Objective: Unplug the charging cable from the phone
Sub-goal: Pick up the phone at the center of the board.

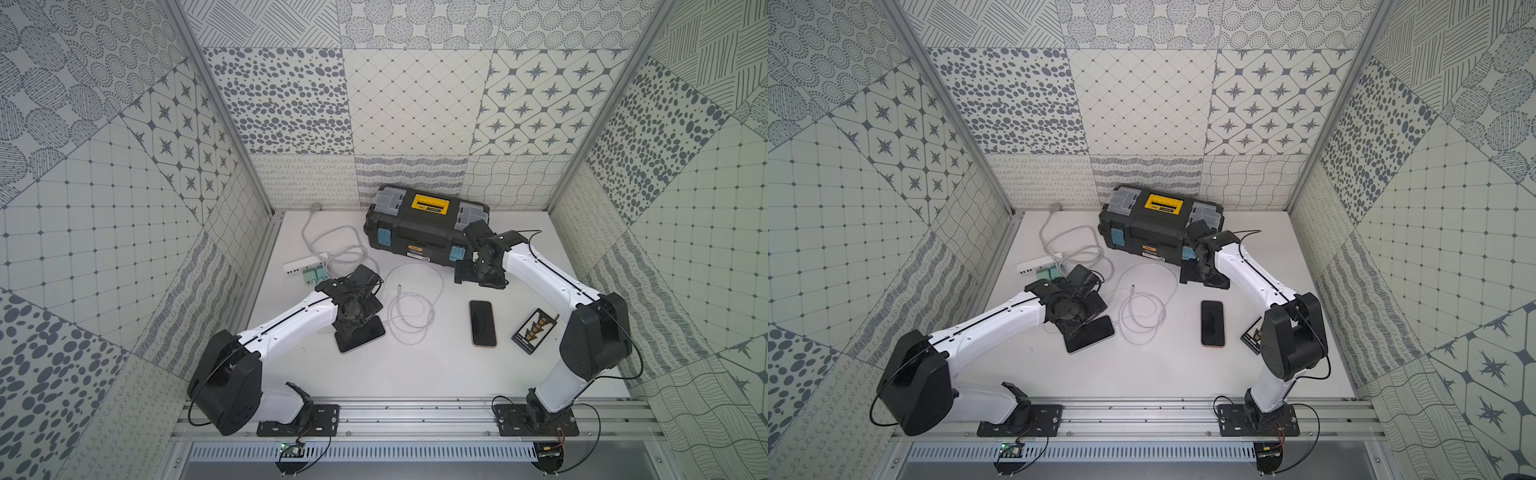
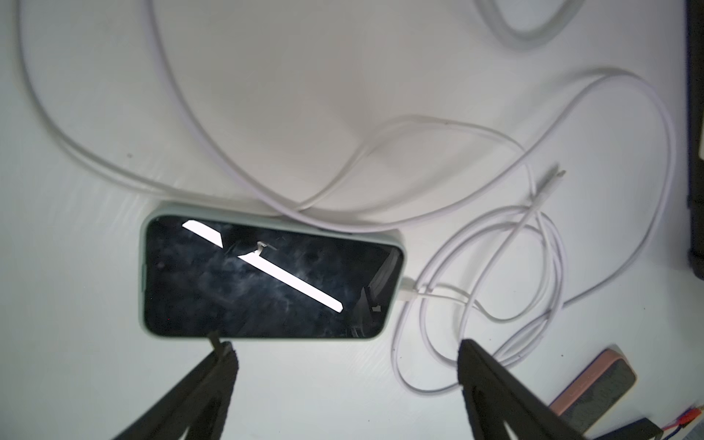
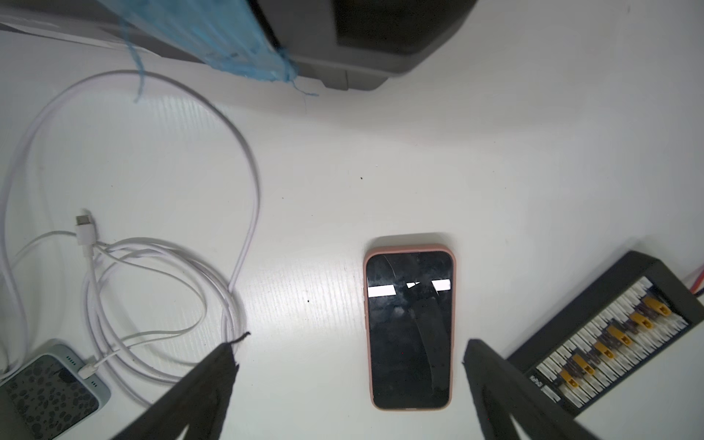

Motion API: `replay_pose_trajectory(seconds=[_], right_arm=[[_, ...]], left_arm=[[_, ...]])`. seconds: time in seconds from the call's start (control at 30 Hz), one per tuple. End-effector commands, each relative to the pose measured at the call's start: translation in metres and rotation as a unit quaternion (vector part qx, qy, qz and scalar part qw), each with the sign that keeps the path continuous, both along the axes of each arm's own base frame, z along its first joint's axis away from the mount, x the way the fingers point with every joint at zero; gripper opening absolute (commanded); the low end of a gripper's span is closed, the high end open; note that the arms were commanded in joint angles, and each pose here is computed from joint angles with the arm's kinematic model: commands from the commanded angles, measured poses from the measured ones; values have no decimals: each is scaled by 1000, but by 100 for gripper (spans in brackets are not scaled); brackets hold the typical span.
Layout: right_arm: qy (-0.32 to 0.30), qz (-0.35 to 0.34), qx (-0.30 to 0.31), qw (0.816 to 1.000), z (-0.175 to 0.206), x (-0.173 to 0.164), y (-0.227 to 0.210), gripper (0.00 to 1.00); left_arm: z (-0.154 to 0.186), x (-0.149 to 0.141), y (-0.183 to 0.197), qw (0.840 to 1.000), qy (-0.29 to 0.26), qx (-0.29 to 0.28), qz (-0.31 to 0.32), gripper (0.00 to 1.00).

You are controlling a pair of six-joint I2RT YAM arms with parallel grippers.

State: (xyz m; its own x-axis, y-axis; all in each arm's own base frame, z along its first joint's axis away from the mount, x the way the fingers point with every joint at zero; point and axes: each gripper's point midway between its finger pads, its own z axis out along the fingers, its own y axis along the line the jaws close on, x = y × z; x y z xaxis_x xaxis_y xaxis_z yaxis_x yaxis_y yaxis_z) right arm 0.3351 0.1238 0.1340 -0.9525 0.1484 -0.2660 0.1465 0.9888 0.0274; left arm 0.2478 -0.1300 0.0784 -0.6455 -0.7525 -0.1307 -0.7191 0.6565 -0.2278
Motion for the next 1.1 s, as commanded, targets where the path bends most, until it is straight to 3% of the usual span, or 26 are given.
replay_pose_trajectory(seconds=[0.0, 0.13, 0.3, 0.4, 0.5, 0.67, 1.07], right_arm=[[-19, -22, 21, 999, 5, -3, -2, 97], [-17, -17, 32, 999, 0, -8, -2, 97], [-25, -14, 34, 999, 4, -10, -5, 97], [-33, -17, 36, 999, 7, -11, -8, 97], [-36, -20, 36, 999, 7, -12, -11, 97], [-37, -25, 35, 998, 7, -13, -14, 97], [-34, -34, 38, 998, 5, -6, -15, 96]], left_arm=[[-11, -53, 21, 974, 52, 20, 218, 90], [-22, -72, 25, 957, 65, 22, 282, 94], [-38, -67, 22, 943, 46, -4, 329, 99], [-50, -54, 14, 930, 15, -52, 365, 99], [-52, -50, 17, 921, 4, -46, 386, 98], [-45, -35, 17, 919, -23, -45, 390, 98], [-54, -16, 19, 911, -19, -58, 408, 98]])
